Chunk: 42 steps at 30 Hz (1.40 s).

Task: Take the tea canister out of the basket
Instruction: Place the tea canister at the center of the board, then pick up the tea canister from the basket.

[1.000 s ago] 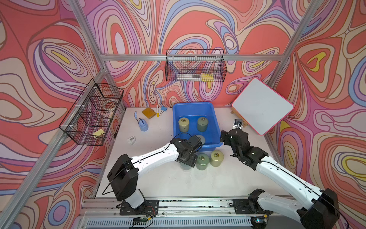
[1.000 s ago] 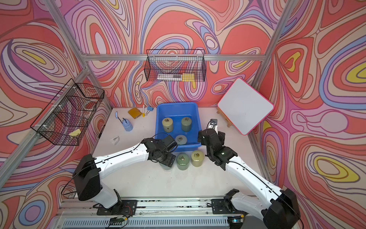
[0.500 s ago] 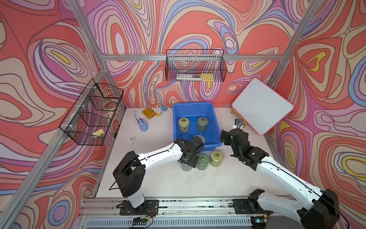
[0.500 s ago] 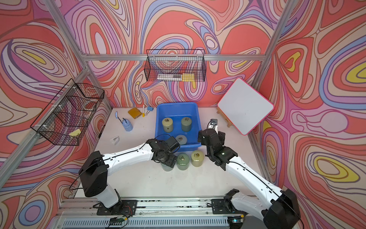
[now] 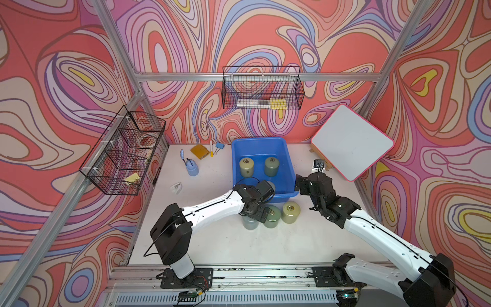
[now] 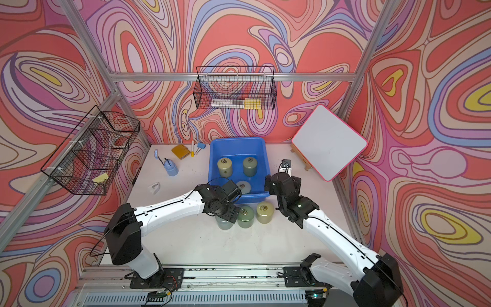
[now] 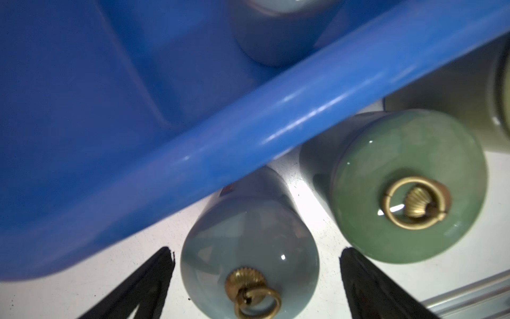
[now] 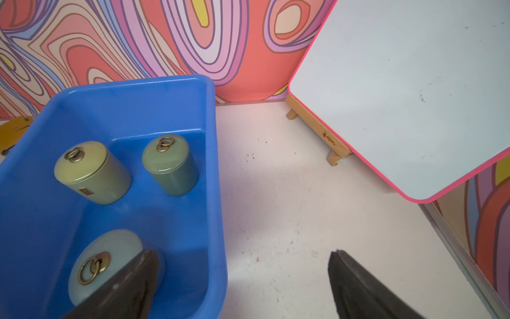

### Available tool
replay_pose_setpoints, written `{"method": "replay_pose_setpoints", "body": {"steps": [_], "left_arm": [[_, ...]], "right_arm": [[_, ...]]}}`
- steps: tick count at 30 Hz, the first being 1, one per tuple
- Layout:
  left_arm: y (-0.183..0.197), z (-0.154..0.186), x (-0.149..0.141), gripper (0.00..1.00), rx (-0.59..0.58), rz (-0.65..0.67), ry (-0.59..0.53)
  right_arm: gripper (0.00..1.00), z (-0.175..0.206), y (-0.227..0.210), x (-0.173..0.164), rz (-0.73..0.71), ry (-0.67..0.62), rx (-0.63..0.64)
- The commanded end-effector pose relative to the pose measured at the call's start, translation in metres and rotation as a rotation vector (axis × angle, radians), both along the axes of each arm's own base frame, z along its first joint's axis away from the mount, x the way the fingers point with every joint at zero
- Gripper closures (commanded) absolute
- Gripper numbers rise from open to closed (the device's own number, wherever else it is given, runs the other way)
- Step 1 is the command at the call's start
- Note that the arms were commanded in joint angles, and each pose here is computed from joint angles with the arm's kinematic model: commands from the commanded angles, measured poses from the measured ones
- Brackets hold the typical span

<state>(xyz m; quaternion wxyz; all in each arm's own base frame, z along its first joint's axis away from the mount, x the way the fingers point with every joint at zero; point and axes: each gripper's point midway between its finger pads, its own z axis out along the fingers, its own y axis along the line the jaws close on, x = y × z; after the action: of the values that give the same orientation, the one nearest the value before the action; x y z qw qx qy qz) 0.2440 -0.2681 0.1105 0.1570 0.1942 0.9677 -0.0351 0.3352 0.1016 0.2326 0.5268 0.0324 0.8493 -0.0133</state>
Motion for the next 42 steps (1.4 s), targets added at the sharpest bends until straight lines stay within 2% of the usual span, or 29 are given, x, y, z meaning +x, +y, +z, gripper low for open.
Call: {"method": "replay_pose_setpoints", "body": {"steps": [1,6,10,14,17,21,26,31,33,36,42], "left_arm": [[0.002,0.034,-0.001,0.01,-0.051,0.008,-0.045],[0.012,0.058,-0.001,0.01,-0.114,0.018,-0.097],[0.024,0.076,0.003,0.01,-0.166,0.028,-0.183],[0.045,0.083,0.011,0.01,-0.243,0.065,-0.272],[0.065,0.086,0.019,0.01,-0.292,0.103,-0.347],[0.081,0.091,0.023,0.01,-0.307,0.071,-0.502],[0.093,0.091,0.024,0.01,-0.314,0.048,-0.651],[0.105,0.083,0.020,0.01,-0.323,0.042,-0.764],[0.112,0.072,0.017,0.01,-0.308,0.036,-0.787],[0.118,0.072,0.014,0.01,-0.300,0.038,-0.821],[0.117,0.070,0.014,0.01,-0.301,0.032,-0.819]], "right_arm": [[0.02,0.003,0.017,0.003,0.083,0.024,0.034],[0.02,-0.007,0.055,0.006,0.231,0.164,0.084],[0.02,-0.020,0.084,0.007,0.340,0.305,0.110],[0.03,-0.029,0.100,0.005,0.382,0.405,0.147],[0.04,-0.033,0.106,0.004,0.382,0.468,0.166],[0.04,-0.042,0.115,0.005,0.381,0.555,0.180],[0.04,-0.065,0.123,0.007,0.333,0.691,0.110],[0.04,-0.084,0.138,0.013,0.315,0.750,0.035],[0.04,-0.090,0.142,0.017,0.296,0.759,0.014],[0.04,-0.097,0.144,0.024,0.267,0.769,-0.015],[0.05,-0.115,0.155,0.034,0.259,0.804,-0.025]]}}
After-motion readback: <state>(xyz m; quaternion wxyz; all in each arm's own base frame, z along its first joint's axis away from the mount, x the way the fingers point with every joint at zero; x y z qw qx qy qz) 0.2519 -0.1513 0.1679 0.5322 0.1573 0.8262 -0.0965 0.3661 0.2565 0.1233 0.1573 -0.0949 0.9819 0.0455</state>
